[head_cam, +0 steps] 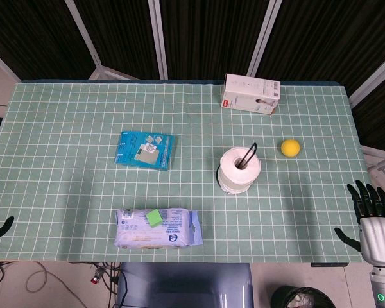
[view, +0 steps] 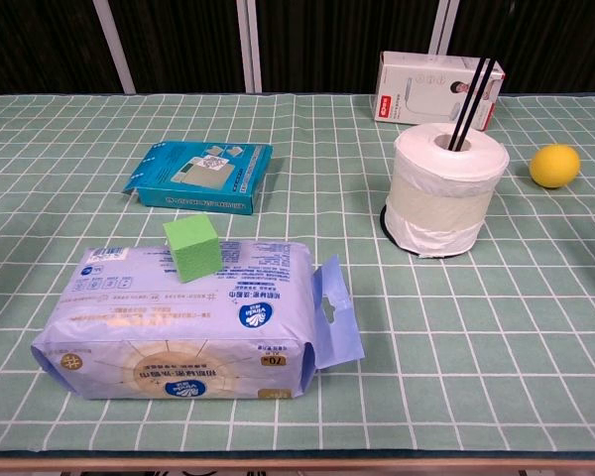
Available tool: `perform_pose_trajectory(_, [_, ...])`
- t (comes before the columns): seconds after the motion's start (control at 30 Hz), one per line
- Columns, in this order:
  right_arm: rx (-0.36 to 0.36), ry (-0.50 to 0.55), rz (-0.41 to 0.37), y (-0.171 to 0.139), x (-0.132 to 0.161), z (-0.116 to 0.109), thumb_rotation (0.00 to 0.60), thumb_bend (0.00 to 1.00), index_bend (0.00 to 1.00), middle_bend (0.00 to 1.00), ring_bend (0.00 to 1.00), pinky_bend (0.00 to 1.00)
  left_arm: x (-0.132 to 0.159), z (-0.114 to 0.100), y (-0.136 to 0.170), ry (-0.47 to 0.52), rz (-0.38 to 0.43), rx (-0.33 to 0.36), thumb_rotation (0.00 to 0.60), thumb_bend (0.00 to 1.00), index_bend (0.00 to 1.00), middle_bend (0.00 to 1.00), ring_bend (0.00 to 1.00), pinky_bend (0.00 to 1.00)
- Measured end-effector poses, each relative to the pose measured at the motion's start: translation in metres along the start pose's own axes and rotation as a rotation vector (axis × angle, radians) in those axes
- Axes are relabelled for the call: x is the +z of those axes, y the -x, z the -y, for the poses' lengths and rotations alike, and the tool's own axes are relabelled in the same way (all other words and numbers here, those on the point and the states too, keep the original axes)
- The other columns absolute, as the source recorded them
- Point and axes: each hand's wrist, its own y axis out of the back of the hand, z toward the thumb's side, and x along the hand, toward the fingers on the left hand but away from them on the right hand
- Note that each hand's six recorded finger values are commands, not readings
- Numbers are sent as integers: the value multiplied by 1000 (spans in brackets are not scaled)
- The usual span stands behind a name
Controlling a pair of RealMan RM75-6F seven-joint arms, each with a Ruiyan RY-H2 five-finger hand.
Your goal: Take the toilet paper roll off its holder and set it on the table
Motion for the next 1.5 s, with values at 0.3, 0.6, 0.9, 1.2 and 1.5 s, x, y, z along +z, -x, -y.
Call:
perform_pose_trajectory(0.3, [3,-2,-5,-1,0,0,600,0,0,0,0,0,1,0,0,-3,3,0,600,222,41,0,0,0])
perform_pose_trajectory(0.6, [7,13,11,-1,-1,1,600,0,0,0,0,0,1,-1,0,1,2,2,600,222,41,0,0,0])
perform_pose_trajectory(0.9, [44,41,16,-2,1,8,600,0,0,0,0,0,-2,-9,5,12,-6,33,600,223,41,0,0,0])
perform_pose_trajectory(1.2, [105,283,57,6,7,16,600,0,0,0,0,0,-6,-12,7,12,-22,37,600,223,41,0,0,0])
perform_pose_trajectory(1.5, [213,823,148,54,24,30,600,0,0,0,0,0,-5,-10,7,10,-24,30,600,223,41,0,0,0])
